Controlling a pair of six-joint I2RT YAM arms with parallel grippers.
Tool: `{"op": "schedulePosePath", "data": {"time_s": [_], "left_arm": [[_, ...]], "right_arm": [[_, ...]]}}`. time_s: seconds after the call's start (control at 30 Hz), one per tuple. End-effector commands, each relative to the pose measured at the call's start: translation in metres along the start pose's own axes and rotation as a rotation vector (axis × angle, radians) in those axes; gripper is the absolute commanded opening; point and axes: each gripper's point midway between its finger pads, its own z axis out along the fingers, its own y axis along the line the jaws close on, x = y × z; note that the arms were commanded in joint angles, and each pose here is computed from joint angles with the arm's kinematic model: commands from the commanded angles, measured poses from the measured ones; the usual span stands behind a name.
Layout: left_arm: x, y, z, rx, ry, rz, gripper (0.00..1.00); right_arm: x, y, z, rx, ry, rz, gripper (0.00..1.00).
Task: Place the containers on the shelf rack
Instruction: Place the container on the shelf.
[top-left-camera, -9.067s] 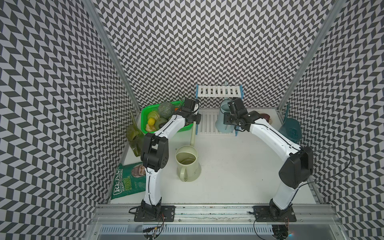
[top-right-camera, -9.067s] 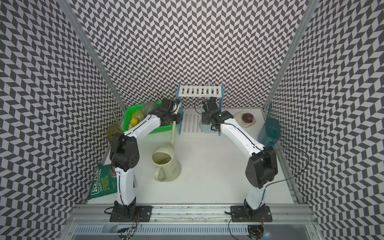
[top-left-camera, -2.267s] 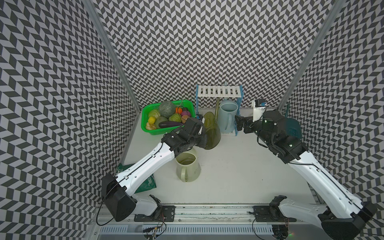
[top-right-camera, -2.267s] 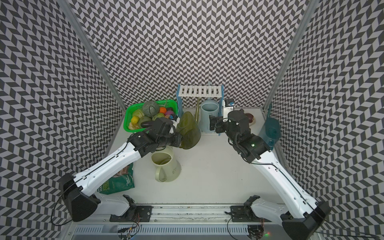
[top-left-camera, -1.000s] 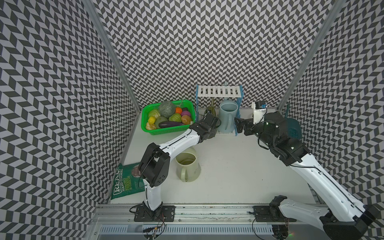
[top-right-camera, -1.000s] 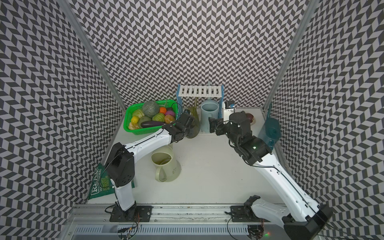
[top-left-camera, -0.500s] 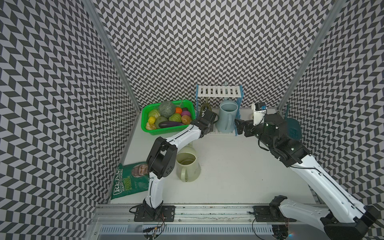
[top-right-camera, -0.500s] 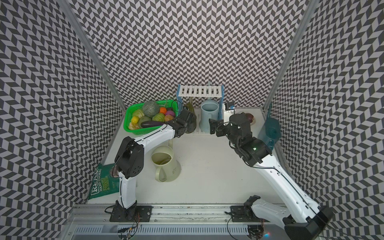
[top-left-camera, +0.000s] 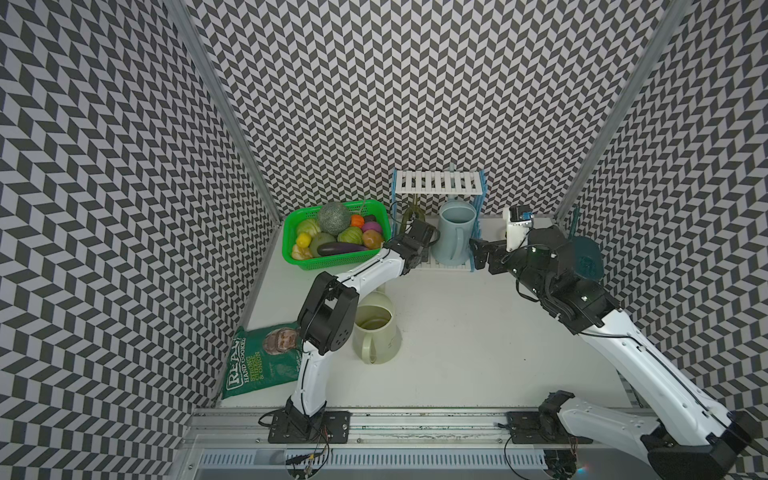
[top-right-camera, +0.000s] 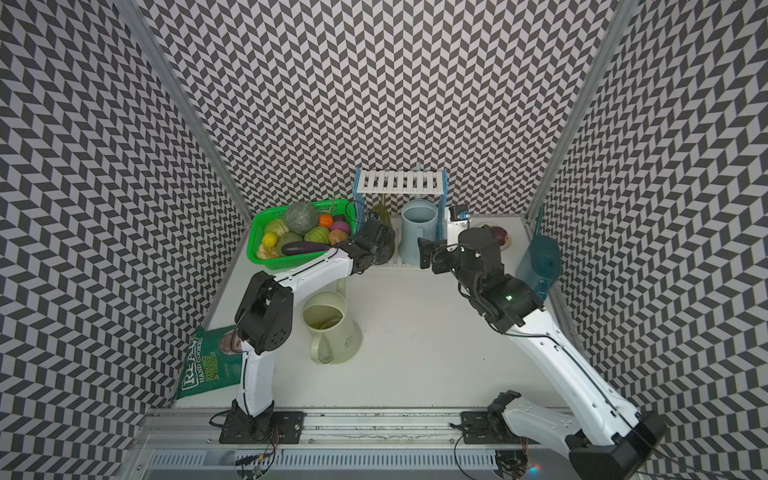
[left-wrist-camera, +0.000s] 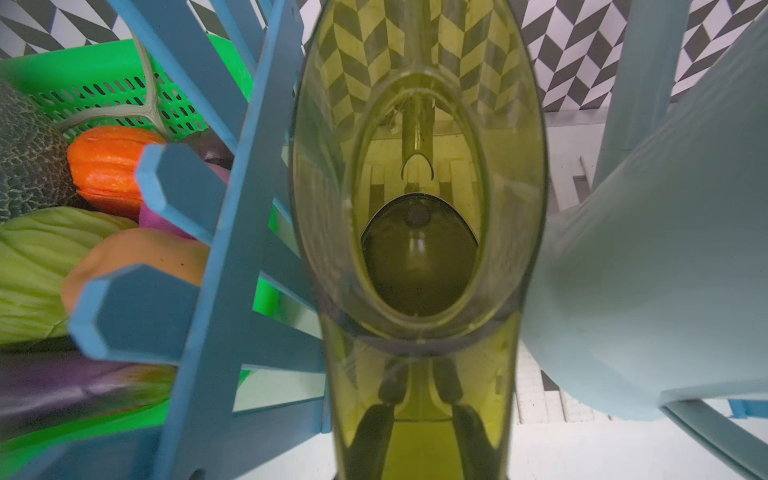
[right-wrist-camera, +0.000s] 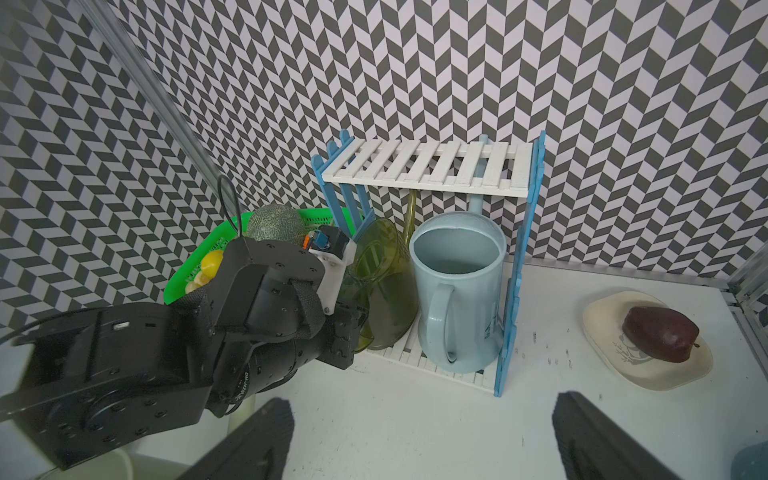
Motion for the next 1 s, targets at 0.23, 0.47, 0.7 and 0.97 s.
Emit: {"op": "schedulePosePath", "data": {"time_s": [0.23, 0.47, 0.7, 0.97], "left_arm": [[-0.032, -0.005, -0.019, 0.029, -0.07, -0.016, 0.44], [-0.045, -0.004, -0.043, 0.059, -0.082, -0.02, 0.47], [-0.076, -0.003, -0.089, 0.106, -0.155, -0.023, 0.52], [-0.115, -0.009, -0.16, 0.26, -0.277, 0.073, 0.72]], "right_arm": [[-0.009, 0.0, -0.008, -0.011, -0.035, 0.01, 1.0], [-0.012, -0.005, -0.014, 0.013, -0.041, 0.013, 1.0], [-0.01, -0.028, -0.008, 0.081, -0.017, 0.062, 1.0], [0.023, -0.129, -0.01, 0.402, 0.088, 0.176, 1.0]]}}
